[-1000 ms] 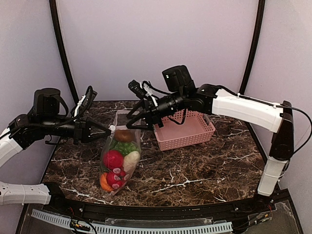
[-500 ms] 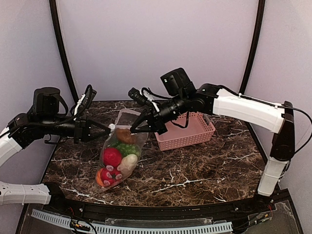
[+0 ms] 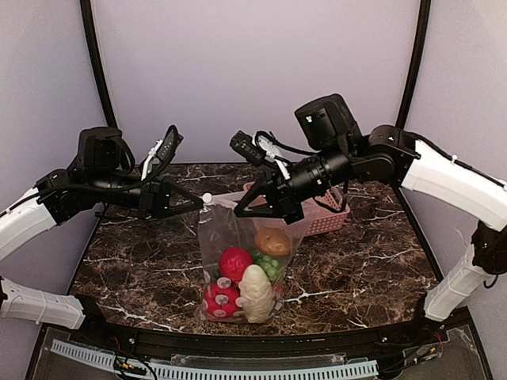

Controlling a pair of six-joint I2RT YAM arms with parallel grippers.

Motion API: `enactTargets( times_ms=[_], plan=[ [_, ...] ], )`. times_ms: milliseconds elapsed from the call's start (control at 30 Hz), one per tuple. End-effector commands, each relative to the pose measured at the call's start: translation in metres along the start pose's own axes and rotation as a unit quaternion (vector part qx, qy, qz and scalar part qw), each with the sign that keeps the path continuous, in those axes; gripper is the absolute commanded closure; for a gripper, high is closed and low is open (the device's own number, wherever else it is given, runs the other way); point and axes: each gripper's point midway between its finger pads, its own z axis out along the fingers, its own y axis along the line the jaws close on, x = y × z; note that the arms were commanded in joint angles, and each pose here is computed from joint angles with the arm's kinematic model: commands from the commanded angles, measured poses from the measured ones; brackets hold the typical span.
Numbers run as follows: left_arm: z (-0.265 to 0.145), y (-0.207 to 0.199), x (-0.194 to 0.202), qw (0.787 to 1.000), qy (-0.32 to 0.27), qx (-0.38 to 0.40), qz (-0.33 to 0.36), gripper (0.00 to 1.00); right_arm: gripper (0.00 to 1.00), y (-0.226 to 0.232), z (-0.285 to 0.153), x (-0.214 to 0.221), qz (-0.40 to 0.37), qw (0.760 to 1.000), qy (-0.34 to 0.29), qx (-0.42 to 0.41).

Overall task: Place the food in the zip-top bag and seal the zipper
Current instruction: Adjust the zipper food storage bag at the center of the board, then pass from the left arm to the right

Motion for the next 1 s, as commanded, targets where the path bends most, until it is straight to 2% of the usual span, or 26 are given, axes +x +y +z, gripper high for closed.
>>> enactTargets(
  times_ms=[0,133,267,367,533,733,967],
  plan=[
    [0.000,-0.005,-0.012,0.999,-0.018,0.013,0.024,0.99,1.00,0.003,-0.008,0.014,0.046,0.998,0.013,0.032],
    [0.007,0.004,0.006,1.000,-0.003,0.019,0.019,0.99,0.95,-0.013,0.003,0.028,0.069,0.996,0.009,0.061],
    [0.008,0.003,0.017,0.999,-0.003,0.029,0.022,0.99,0.56,-0.018,0.003,0.018,0.065,0.995,-0.030,0.070],
    [0.004,0.000,0.018,0.999,-0.005,0.031,0.026,0.99,0.44,-0.018,-0.004,-0.002,0.048,0.994,-0.058,0.075],
    [0.002,-0.003,0.021,0.999,-0.001,0.035,0.024,0.99,0.41,-0.018,-0.001,-0.023,0.029,0.995,-0.072,0.058],
    [-0.002,-0.008,0.017,0.999,-0.005,0.035,0.030,0.99,0.40,-0.025,0.009,-0.030,0.022,0.997,-0.066,0.043],
    [-0.002,-0.009,0.018,0.999,0.002,0.041,0.025,0.99,0.48,-0.028,0.033,-0.034,0.026,0.998,-0.048,0.000]
  ],
)
